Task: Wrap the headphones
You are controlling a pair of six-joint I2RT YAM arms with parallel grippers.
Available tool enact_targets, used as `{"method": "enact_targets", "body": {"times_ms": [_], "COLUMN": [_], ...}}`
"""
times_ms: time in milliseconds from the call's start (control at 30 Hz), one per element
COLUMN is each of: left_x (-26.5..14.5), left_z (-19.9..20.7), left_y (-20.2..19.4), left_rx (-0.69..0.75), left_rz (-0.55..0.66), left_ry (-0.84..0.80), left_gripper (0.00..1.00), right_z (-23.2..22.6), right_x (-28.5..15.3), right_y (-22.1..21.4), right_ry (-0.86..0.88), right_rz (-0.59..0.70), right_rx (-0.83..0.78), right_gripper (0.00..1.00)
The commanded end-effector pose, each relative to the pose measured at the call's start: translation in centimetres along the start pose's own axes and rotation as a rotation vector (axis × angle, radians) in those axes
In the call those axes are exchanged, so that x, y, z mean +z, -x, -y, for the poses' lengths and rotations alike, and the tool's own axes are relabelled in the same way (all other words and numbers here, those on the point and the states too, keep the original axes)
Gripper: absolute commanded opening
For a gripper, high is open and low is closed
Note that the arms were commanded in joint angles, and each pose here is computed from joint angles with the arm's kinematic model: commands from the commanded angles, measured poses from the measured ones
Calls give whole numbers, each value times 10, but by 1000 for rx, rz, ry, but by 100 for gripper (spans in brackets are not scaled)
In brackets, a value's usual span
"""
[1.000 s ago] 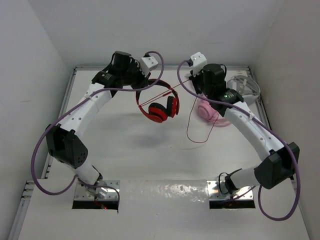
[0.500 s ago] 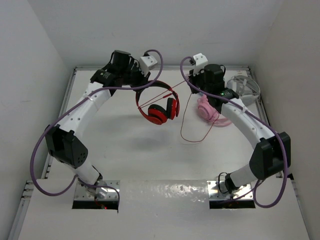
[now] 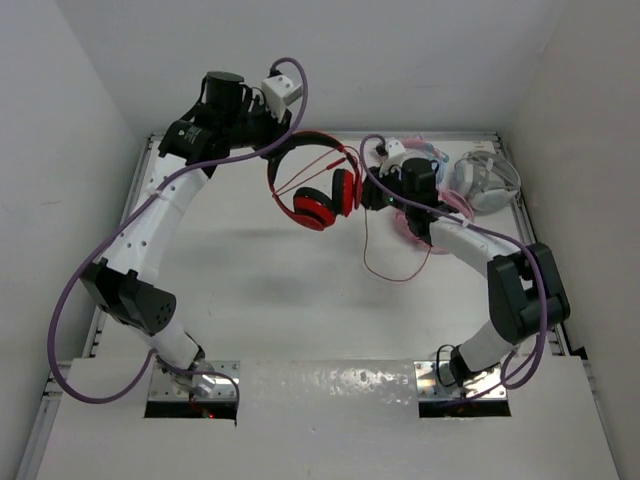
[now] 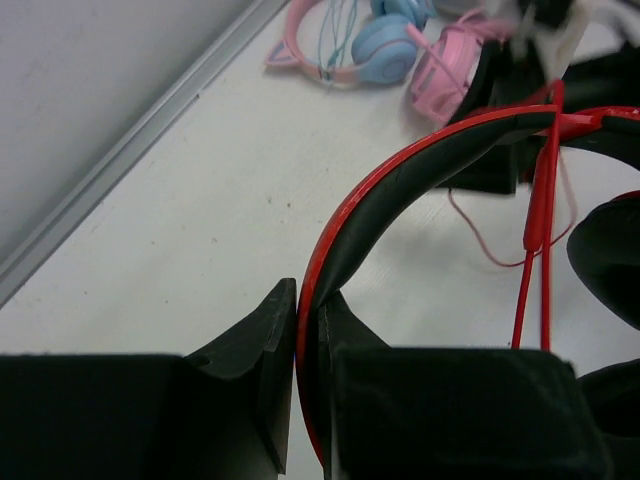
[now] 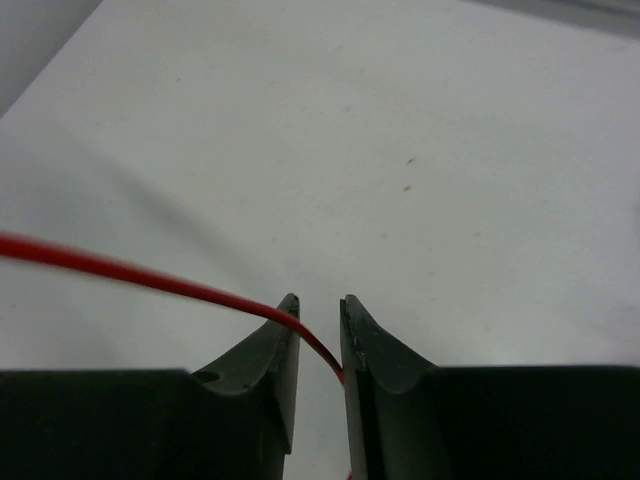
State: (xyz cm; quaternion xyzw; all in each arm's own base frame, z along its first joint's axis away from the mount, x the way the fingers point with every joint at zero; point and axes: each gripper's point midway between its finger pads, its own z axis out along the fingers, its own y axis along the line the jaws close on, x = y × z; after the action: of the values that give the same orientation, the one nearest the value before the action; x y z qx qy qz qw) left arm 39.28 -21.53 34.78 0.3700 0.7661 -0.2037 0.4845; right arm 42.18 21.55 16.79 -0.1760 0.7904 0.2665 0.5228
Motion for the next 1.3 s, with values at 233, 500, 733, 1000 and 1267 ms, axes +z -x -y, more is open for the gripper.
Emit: {"method": "enact_targets", "body": {"times_ms": [233,500,733,1000,1267], "left_x": [-35,-57,-68,-78,-82], "left_z": [-2,4,-6,-59,-148], "left_y": [72,98,110,106,71], "left_rx": [-108,-127,-154,-419,-729], "left_rz": [191,254,288,356,409], "left_ry": [30,12,47,-3,175], "left_gripper": [0,0,0,0,0], "right_z": [-38,-15,-6,-16,-86], "right_x": [24,40,37,23,44], "right_y": [-35,-83,-119,-139,-161], "right_ry": [103,3,-45,-46,60], "right_rz": [74,-4,-83,-138,-315], "right_rx": [100,155,159,150,-77], "right_gripper": [37,42,40,4,0]}}
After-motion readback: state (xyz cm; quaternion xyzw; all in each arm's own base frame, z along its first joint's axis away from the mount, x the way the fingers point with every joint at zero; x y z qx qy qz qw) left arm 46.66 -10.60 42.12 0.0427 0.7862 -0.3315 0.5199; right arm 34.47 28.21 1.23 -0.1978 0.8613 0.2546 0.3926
